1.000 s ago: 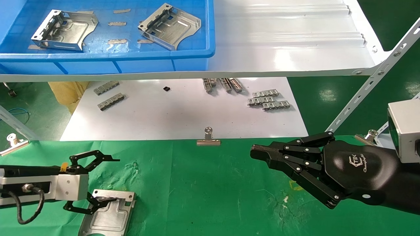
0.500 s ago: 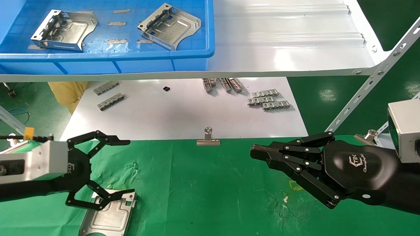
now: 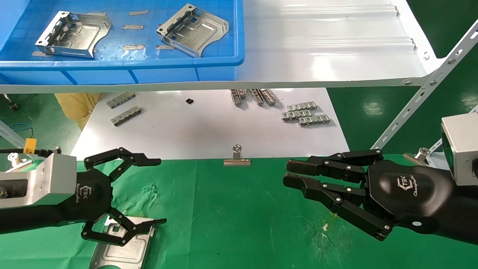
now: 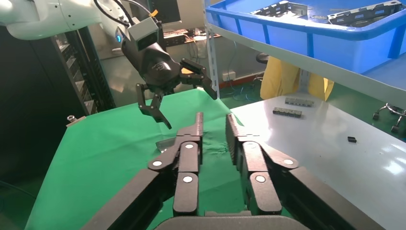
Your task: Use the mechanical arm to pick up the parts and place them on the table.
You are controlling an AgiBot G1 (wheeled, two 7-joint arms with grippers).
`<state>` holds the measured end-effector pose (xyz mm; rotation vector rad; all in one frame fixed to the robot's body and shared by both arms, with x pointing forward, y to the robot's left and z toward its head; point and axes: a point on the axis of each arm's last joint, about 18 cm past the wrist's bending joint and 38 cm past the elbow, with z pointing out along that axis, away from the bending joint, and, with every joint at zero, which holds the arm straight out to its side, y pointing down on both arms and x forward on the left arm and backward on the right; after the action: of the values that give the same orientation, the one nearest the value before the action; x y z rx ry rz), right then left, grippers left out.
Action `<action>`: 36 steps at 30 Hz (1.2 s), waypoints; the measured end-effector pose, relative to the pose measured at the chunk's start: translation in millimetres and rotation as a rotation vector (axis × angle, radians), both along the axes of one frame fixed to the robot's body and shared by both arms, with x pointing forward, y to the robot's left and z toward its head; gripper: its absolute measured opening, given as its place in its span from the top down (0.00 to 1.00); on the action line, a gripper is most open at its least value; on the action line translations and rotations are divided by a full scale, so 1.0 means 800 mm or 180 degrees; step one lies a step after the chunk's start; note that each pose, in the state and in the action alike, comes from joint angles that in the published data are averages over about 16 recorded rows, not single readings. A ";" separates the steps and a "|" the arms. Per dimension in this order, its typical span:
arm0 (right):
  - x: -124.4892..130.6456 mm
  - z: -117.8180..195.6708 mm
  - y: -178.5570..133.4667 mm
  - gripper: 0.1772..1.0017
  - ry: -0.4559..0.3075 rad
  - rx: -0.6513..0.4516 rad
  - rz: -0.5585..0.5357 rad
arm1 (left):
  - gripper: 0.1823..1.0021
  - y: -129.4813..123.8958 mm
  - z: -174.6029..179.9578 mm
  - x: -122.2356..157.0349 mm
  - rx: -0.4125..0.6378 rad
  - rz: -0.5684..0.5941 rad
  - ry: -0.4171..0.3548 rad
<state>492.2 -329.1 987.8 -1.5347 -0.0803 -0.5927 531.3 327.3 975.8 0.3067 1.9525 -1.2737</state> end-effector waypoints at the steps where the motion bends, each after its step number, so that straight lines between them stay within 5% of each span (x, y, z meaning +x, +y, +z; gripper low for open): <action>1: 0.000 0.000 0.000 0.88 0.0000 0.0000 0.0000 | 0.00 -0.001 0.001 -0.001 -0.0025 -0.0019 0.0016; 9: 0.000 0.000 0.000 0.73 0.0000 0.0000 0.0000 | 0.00 -0.012 0.006 -0.013 -0.0217 -0.0169 0.0149; 25: 0.000 0.000 0.000 0.28 0.0000 0.0000 0.0000 | 0.00 -0.027 0.014 -0.038 -0.0564 -0.0465 0.0415; 36: 0.000 0.000 0.000 0.08 0.0000 0.0000 0.0000 | 0.00 -0.033 0.019 -0.056 -0.0774 -0.0662 0.0595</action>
<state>492.2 -329.1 987.8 -1.5347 -0.0803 -0.5927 486.5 301.3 990.6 0.2818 1.9299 -1.7115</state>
